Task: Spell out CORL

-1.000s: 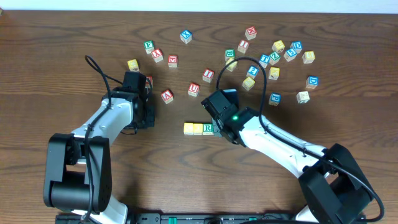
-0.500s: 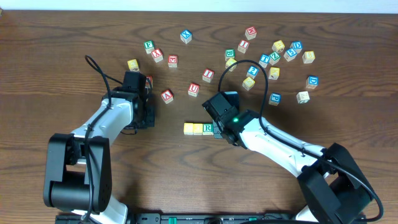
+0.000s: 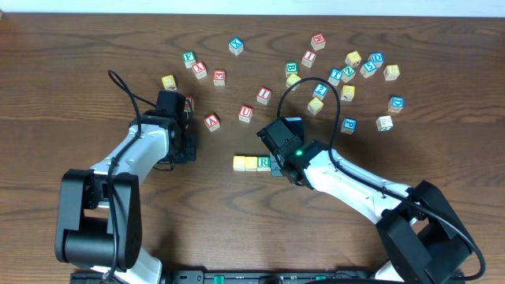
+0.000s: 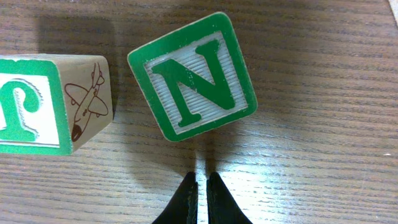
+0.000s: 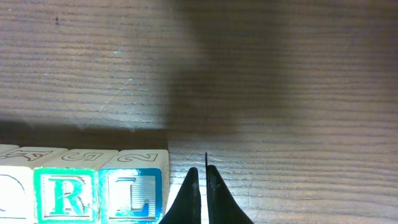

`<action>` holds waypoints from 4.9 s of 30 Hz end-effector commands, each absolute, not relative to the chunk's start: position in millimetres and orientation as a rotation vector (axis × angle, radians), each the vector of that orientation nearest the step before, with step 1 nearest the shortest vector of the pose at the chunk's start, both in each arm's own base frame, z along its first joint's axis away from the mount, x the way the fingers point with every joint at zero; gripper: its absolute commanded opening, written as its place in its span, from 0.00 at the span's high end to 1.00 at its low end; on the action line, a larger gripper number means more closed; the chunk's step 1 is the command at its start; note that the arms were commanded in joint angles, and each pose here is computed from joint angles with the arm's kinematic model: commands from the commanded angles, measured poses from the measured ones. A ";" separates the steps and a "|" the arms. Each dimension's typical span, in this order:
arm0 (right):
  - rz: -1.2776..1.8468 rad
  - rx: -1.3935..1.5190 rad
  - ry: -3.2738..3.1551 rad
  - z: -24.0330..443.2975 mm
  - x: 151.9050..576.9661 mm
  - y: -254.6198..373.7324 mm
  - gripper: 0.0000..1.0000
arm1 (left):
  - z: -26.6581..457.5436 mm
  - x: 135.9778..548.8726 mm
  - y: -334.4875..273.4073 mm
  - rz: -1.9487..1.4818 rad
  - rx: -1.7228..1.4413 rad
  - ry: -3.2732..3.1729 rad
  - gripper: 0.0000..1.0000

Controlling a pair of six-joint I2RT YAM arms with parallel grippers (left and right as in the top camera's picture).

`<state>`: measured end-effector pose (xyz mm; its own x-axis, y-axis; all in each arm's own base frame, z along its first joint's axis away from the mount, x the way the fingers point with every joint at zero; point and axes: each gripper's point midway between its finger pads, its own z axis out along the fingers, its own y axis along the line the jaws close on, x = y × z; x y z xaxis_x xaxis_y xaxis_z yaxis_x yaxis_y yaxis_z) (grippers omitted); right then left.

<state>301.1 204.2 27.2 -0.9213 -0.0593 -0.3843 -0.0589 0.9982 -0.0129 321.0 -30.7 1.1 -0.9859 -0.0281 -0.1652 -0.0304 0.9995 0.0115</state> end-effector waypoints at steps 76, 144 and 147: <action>-0.086 -0.126 2.413 242.2 366.6 119.7 0.01 | 212.0 317.3 -46.8 -0.196 0.017 2.344 0.14; -0.102 -0.149 2.432 246.3 353.0 113.1 0.01 | 248.0 233.2 -34.0 -0.139 0.096 1.289 0.10; -0.102 -0.150 2.431 246.3 353.0 113.1 0.01 | 239.3 236.1 -29.7 -0.117 0.092 1.308 0.09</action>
